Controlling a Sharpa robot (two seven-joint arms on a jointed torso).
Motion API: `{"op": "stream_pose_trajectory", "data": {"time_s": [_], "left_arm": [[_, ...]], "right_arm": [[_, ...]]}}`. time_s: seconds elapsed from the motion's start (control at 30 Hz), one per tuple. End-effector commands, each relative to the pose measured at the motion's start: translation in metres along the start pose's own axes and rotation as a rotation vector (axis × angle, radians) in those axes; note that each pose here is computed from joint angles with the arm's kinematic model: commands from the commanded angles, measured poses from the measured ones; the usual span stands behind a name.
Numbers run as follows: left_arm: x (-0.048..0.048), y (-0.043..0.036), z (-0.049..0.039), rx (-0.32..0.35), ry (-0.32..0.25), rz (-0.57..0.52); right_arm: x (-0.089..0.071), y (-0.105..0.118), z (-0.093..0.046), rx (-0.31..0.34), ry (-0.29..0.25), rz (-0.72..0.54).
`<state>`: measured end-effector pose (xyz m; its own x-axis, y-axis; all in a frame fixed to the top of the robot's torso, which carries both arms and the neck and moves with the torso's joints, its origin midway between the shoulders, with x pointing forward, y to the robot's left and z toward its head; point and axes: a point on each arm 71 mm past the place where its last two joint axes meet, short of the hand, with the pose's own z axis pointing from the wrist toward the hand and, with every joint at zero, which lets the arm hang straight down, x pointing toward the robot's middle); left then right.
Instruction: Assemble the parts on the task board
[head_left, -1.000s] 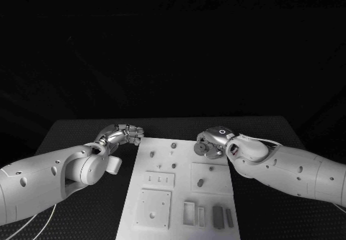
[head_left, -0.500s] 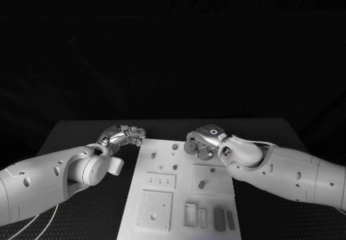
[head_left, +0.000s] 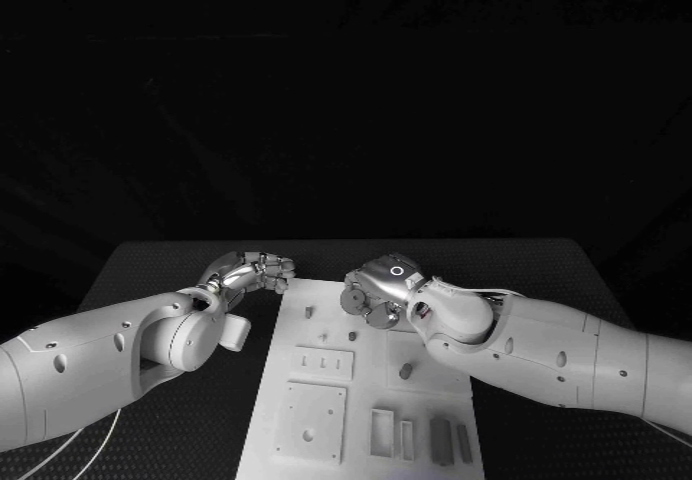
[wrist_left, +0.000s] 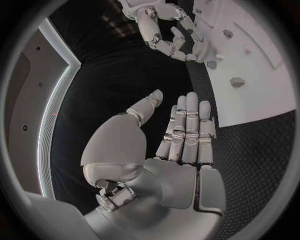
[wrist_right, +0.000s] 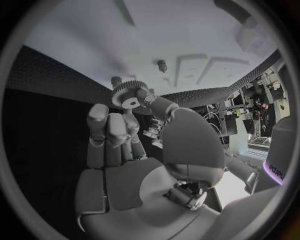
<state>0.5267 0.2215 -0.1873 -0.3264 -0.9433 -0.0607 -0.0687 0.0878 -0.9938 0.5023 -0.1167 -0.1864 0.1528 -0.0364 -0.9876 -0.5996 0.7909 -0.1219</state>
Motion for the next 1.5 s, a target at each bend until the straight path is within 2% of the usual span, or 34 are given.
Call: {"op": "stream_pose_trajectory", "data": {"time_s": [0.03,0.33,0.73,1.5], "left_arm": [[0.0025,-0.0017,0.0016,0.010,0.014,-0.005],[0.0044,-0.0020,0.0027,0.011,0.018,-0.006],[0.0023,-0.0018,0.0026,0.010,0.013,-0.004],[0.0029,-0.0018,0.0026,0.009,0.016,-0.005]], "right_arm": [[0.003,0.004,0.004,-0.008,0.003,-0.026],[0.007,0.020,0.011,-0.033,0.011,-0.021],[0.022,0.016,0.013,-0.022,0.045,-0.038],[0.028,0.016,0.016,-0.016,0.072,-0.017]]}}
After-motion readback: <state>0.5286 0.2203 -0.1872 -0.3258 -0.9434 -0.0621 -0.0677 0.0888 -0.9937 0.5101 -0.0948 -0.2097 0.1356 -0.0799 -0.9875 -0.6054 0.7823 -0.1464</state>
